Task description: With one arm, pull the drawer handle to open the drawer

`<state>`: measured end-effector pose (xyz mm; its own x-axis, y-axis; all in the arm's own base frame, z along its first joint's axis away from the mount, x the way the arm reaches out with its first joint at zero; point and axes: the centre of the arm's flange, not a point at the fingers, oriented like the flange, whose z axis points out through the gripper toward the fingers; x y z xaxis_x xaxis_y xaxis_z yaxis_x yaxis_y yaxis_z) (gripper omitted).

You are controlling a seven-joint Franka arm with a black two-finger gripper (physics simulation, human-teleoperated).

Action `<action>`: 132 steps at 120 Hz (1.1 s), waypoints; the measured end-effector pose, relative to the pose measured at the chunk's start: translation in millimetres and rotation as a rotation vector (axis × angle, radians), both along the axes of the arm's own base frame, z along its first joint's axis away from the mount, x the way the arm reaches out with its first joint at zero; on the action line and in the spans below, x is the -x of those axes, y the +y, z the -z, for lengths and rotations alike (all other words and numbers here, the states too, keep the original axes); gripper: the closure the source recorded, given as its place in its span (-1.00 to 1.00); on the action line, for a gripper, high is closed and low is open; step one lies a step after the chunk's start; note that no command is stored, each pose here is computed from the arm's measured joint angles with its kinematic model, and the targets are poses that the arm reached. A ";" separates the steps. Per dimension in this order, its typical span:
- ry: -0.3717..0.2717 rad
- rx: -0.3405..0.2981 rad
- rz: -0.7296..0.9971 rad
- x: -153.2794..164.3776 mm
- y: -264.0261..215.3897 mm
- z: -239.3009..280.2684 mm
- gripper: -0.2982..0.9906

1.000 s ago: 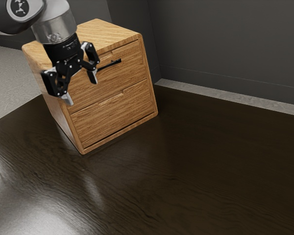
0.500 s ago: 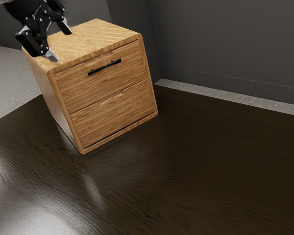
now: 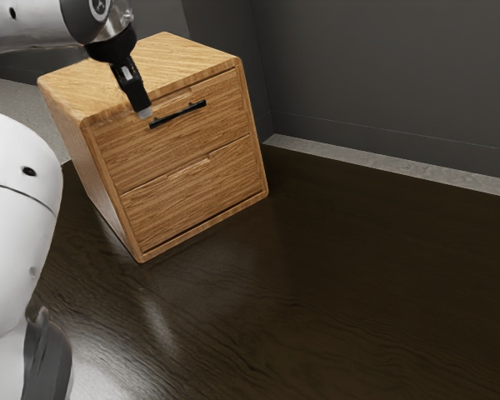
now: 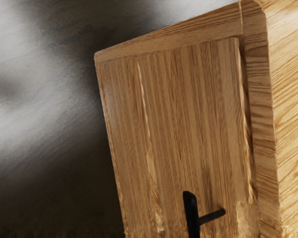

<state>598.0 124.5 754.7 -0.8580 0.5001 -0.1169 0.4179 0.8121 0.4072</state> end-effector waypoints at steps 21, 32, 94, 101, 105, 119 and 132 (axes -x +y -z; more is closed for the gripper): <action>-0.027 -0.002 -0.108 -29.8 -18.4 16.3 -0.43; -0.043 -0.006 -0.160 -43.3 -30.9 27.5 -0.39; -0.008 -0.020 -0.317 -69.6 -26.8 71.6 -0.31; -0.003 -0.025 -0.326 -72.2 -19.0 77.2 -0.31; -0.003 -0.030 -0.324 -73.8 -18.7 78.8 -0.31; -0.016 -0.082 -0.272 -85.2 -41.0 77.9 -0.30; -0.026 -0.121 -0.263 -89.5 -46.7 78.4 -0.30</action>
<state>687.5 77.8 676.3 -0.9577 0.2724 -0.0932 0.1875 0.8359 0.5159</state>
